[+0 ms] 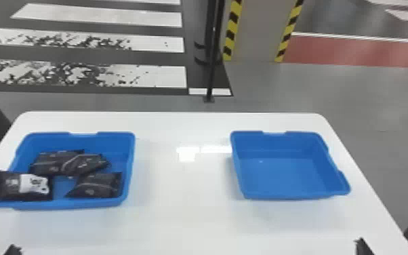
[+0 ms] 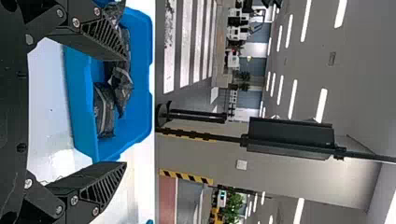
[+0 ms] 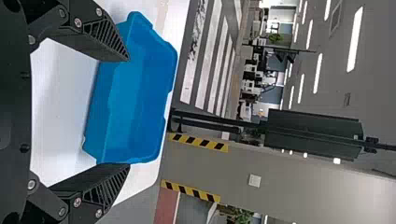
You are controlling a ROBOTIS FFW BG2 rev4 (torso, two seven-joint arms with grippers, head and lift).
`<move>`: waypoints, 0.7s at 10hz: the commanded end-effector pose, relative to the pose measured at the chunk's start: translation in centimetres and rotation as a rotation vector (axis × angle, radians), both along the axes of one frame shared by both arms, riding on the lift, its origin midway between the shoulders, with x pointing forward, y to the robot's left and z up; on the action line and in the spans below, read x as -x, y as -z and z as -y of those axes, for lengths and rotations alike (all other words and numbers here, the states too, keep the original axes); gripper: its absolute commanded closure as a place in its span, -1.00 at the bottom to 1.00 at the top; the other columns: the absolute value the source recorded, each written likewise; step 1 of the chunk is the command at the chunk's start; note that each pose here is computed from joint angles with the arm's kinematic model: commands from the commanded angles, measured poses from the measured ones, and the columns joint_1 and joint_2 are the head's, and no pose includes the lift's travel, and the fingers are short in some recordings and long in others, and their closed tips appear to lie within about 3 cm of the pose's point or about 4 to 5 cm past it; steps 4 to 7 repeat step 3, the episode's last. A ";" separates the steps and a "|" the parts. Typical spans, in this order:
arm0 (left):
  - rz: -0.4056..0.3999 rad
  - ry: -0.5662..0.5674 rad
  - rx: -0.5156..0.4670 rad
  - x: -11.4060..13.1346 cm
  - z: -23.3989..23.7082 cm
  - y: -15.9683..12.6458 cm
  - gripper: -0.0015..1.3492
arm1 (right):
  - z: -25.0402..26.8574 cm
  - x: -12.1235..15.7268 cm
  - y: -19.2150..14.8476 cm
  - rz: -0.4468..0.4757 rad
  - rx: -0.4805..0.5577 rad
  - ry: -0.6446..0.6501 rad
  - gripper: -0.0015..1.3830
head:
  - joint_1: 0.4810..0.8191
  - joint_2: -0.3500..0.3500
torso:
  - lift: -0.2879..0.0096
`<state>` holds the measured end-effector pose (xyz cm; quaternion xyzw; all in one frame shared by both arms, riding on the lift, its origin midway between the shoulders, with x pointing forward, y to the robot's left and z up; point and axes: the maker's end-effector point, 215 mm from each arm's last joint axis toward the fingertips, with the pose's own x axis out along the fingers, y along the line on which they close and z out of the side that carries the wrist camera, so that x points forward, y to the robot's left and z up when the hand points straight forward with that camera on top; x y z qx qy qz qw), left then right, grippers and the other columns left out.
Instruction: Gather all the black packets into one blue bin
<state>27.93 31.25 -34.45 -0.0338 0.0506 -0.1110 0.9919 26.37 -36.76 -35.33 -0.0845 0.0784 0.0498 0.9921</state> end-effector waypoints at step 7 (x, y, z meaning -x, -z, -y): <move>-0.004 -0.001 0.005 0.1 0.0 0.2 -0.64 | 0.1 0.1 0.2 -0.002 -0.007 0.005 -0.66 | 0.27 -0.36 | 0.20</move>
